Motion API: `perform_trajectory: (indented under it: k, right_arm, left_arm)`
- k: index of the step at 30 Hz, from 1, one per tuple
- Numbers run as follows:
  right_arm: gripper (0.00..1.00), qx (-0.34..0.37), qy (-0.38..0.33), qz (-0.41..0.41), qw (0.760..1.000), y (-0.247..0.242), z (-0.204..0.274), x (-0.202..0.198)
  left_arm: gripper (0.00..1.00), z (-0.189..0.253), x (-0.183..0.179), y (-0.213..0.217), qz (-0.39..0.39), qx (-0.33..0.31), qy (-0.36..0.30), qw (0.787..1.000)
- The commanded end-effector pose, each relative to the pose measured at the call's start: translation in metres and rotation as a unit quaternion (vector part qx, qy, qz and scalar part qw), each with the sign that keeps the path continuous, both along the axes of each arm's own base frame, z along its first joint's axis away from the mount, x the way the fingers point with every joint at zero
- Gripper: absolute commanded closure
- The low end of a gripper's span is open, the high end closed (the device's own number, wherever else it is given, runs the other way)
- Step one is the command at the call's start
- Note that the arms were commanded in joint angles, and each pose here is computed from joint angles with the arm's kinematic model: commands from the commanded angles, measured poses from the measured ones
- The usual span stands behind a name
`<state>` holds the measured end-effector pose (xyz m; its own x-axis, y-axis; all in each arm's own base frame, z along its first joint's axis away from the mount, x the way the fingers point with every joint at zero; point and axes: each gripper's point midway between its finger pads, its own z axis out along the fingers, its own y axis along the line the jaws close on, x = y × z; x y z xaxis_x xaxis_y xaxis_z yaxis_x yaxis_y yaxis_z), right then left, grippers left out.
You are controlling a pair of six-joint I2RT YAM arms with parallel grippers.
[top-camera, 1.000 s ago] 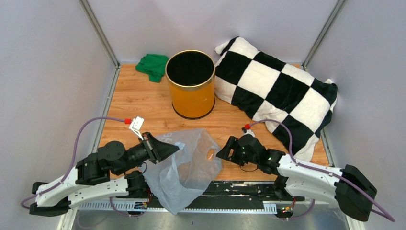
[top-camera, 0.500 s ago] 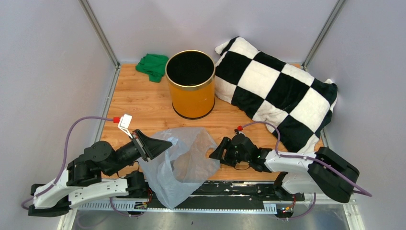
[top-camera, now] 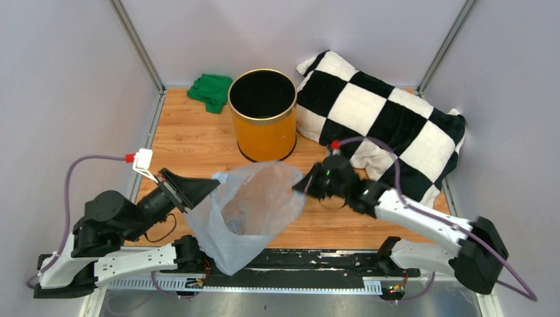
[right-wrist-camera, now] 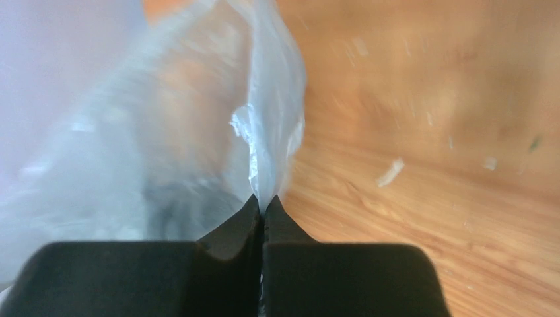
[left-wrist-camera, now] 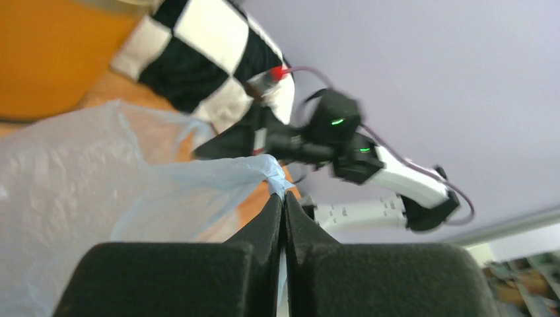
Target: Put the trash bags into the trash bin
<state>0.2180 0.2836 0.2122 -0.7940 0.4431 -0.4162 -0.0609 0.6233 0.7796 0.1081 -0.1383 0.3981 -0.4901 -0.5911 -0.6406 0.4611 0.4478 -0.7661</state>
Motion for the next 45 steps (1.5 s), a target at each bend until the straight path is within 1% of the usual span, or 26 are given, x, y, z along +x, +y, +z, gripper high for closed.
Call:
perform_trajectory:
  k: [1,2,3,4,5,6,7,8,9,10,11,12,14,15,16,17,18,19,21,25,27,30,34,38,41,45]
  right_arm:
    - [1.0,-0.083,-0.288,-0.079,0.951,-0.095,0.254,0.032]
    - [1.0,-0.077,-0.352,-0.086,0.929,-0.109,0.316,0.022]
    - [1.0,-0.066,-0.398,-0.092,0.91,-0.12,0.362,0.01]
    - [1.0,-0.044,-0.453,-0.093,0.886,-0.132,0.408,-0.01]
    - [1.0,-0.017,-0.492,-0.089,0.866,-0.139,0.441,-0.028]
    - [1.0,0.004,-0.516,-0.088,0.852,-0.146,0.46,-0.044]
    - [1.0,0.015,-0.525,-0.086,0.846,-0.15,0.466,-0.053]
    - [1.0,0.018,-0.524,-0.08,0.848,-0.151,0.461,-0.057]
    - [1.0,0.003,-0.503,-0.066,0.862,-0.142,0.436,-0.049]
    - [1.0,-0.019,-0.471,-0.052,0.88,-0.133,0.4,-0.039]
    - [1.0,-0.061,-0.412,-0.035,0.909,-0.122,0.332,-0.022]
    - [1.0,-0.099,-0.345,-0.018,0.933,-0.112,0.265,-0.011]
    - [1.0,-0.139,-0.214,0.035,0.966,-0.1,0.135,-0.019]
    - [1.0,-0.147,-0.148,0.056,0.976,-0.097,0.075,-0.033]
    - [1.0,-0.15,-0.103,0.063,0.981,-0.1,0.032,-0.048]
    - [1.0,-0.152,-0.068,0.065,0.984,-0.104,-0.002,-0.063]
    - [1.0,-0.146,-0.058,0.06,0.986,-0.109,-0.018,-0.076]
    - [1.0,-0.138,-0.061,0.057,0.987,-0.115,-0.021,-0.086]
    - [1.0,-0.138,-0.094,0.025,0.986,-0.137,-0.002,-0.09]
    - [1.0,-0.155,-0.161,0.004,0.975,-0.166,0.074,-0.095]
    - [1.0,-0.167,-0.169,0.011,0.971,-0.169,0.1,-0.096]
    - [1.0,-0.175,-0.178,0.025,0.968,-0.165,0.126,-0.093]
    - [1.0,-0.165,-0.188,0.044,0.967,-0.147,0.146,-0.085]
    - [1.0,-0.125,-0.19,0.098,0.969,-0.106,0.161,-0.078]
    - [1.0,-0.09,-0.191,0.123,0.97,-0.078,0.167,-0.071]
    - [1.0,-0.051,-0.194,0.129,0.971,-0.056,0.176,-0.062]
  left_arm:
    - [1.0,0.121,0.026,-0.023,0.044,0.053,-0.146,0.987]
    - [1.0,0.155,0.025,-0.036,0.029,0.064,-0.178,0.981]
    - [1.0,0.196,0.021,-0.043,0.016,0.054,-0.209,0.976]
    - [1.0,0.232,0.014,-0.05,0.0,0.036,-0.241,0.97]
    - [1.0,0.268,0.005,-0.048,-0.01,0.008,-0.277,0.961]
    - [1.0,0.284,0.0,-0.055,-0.025,-0.002,-0.297,0.955]
    - [1.0,0.283,0.0,-0.069,-0.037,0.009,-0.304,0.952]
    - [1.0,0.27,0.004,-0.083,-0.047,0.03,-0.299,0.953]
    - [1.0,0.243,0.011,-0.101,-0.055,0.066,-0.285,0.955]
    - [1.0,0.211,0.018,-0.116,-0.062,0.101,-0.267,0.956]
    - [1.0,0.166,0.026,-0.133,-0.068,0.139,-0.241,0.958]
    - [1.0,0.124,0.029,-0.143,-0.076,0.159,-0.211,0.961]
    - [1.0,0.048,0.025,-0.157,-0.104,0.17,-0.158,0.967]
    - [1.0,0.022,0.016,-0.155,-0.123,0.162,-0.134,0.97]
    - [1.0,-0.01,0.012,-0.155,-0.136,0.167,-0.108,0.971]
    - [1.0,-0.03,0.005,-0.153,-0.15,0.164,-0.089,0.971]
    - [1.0,-0.042,-0.002,-0.15,-0.162,0.16,-0.079,0.97]
    - [1.0,-0.048,-0.007,-0.145,-0.171,0.16,-0.076,0.969]
    - [1.0,-0.041,-0.016,-0.137,-0.189,0.154,-0.09,0.966]
    - [1.0,0.001,-0.038,-0.136,-0.245,0.138,-0.144,0.949]
    - [1.0,0.018,-0.044,-0.138,-0.261,0.127,-0.159,0.944]
    - [1.0,0.033,-0.041,-0.135,-0.247,0.121,-0.163,0.947]
    - [1.0,0.047,-0.026,-0.131,-0.204,0.11,-0.155,0.96]
    - [1.0,0.048,-0.012,-0.139,-0.176,0.124,-0.137,0.967]
    - [1.0,0.041,0.005,-0.142,-0.131,0.128,-0.093,0.979]
    - [1.0,0.026,0.027,-0.141,-0.062,0.117,-0.028,0.991]
